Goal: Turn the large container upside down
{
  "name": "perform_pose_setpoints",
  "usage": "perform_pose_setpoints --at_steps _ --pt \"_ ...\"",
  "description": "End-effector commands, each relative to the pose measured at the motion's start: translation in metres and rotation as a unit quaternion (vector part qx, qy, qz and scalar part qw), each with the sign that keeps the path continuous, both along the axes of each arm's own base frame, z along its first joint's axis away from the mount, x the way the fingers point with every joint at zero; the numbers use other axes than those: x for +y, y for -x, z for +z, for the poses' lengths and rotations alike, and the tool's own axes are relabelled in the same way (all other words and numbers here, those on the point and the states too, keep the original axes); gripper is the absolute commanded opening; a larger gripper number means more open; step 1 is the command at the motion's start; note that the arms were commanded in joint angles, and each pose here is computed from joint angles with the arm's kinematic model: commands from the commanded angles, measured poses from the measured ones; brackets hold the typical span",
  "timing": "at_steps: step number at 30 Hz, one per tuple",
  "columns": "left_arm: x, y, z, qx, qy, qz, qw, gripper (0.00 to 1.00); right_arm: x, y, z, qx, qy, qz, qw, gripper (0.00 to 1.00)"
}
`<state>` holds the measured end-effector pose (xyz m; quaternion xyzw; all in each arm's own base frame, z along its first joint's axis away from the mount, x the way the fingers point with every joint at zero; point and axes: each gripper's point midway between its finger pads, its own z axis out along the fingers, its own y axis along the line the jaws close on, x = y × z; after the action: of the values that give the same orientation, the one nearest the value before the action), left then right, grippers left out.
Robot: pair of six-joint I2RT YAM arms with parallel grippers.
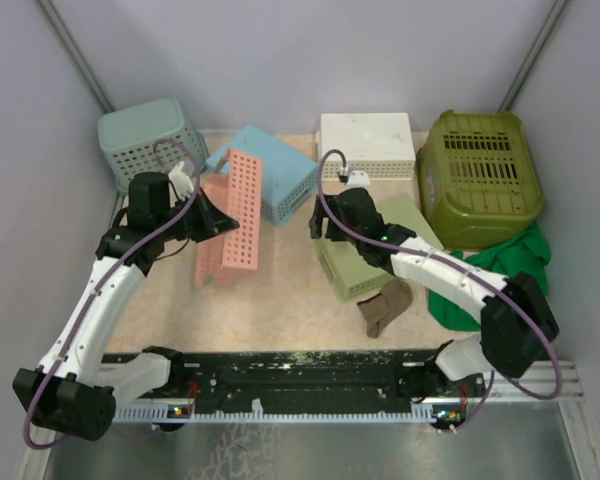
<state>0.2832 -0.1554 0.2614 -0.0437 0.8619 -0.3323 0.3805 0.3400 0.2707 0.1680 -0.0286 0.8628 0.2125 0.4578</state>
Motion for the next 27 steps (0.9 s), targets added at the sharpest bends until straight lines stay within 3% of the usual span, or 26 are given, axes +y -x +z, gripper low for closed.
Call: perform_pose_setpoints --at_steps 1,6,8,13,17,21,27 --pt "-0.039 0.013 0.037 -0.045 0.106 -0.104 0.988 0.0 -0.07 0.008 0.017 -0.025 0.053 -0.074 0.995 0.76" --pt "-0.046 0.031 0.041 -0.04 0.155 -0.121 0.98 0.0 -0.134 0.022 0.039 -0.053 0.081 -0.145 0.985 0.78" --pt "-0.048 0.035 0.04 -0.017 0.208 -0.098 0.973 0.0 -0.152 0.026 0.048 -0.062 0.081 -0.166 0.981 0.78" --pt "-0.056 0.049 0.046 -0.016 0.372 -0.099 0.923 0.0 -0.172 0.032 0.061 -0.064 0.057 -0.189 0.978 0.79" --pt "-0.05 0.051 0.043 -0.028 0.388 -0.076 0.918 0.0 -0.171 0.033 0.063 -0.047 0.024 -0.18 0.982 0.79" --pt "-0.033 0.044 0.033 -0.042 0.416 -0.003 0.908 0.0 -0.169 0.034 0.064 -0.033 -0.018 -0.172 0.984 0.79" --pt "-0.022 0.044 -0.003 0.0 0.462 0.052 0.886 0.0 -0.167 0.033 0.065 -0.021 -0.046 -0.167 0.985 0.79"
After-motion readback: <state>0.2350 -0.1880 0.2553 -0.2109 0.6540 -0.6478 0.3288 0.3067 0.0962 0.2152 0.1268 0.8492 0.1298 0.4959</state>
